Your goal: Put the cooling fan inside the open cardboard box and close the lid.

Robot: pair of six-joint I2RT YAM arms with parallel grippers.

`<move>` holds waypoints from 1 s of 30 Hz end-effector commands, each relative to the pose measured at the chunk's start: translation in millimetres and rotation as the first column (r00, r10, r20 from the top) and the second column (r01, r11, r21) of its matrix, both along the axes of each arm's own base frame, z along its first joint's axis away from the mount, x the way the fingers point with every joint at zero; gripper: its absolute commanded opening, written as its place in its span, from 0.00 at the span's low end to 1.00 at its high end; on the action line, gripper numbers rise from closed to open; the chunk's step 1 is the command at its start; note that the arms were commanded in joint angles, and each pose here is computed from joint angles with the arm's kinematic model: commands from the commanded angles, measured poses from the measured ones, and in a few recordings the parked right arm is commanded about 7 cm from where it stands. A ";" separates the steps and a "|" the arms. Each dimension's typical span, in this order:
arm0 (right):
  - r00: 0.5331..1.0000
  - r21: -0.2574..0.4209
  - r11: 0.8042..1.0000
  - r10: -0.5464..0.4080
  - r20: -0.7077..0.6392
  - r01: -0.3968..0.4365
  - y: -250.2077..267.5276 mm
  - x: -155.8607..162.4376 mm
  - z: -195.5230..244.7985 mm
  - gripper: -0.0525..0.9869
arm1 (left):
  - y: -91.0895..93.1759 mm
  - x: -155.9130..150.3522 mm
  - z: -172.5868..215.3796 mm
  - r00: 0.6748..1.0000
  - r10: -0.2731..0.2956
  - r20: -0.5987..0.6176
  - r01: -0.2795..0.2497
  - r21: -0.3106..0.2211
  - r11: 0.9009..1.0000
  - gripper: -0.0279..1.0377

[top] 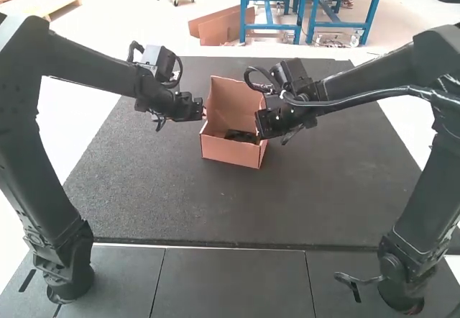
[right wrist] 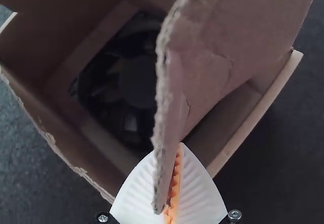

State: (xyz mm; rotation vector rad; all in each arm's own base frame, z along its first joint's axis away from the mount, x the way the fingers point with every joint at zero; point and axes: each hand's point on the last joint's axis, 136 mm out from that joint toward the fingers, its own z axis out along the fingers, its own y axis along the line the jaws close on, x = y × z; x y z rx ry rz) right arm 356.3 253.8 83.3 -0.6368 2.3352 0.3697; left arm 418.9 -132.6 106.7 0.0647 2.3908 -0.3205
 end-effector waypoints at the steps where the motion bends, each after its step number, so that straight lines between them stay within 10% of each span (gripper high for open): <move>1: 0.995 -0.003 0.996 0.085 0.050 -0.085 14.7 -12.3 13.0 0.04 | -2.5 -0.1 12.1 0.999 -0.010 0.032 0.011 -0.015 1.000 0.93; 30: 0.978 -0.177 0.979 0.133 0.161 -0.104 -0.2 -4.0 2.0 0.04 | 11.7 -5.1 19.2 0.998 0.005 0.057 -0.006 0.021 1.000 0.93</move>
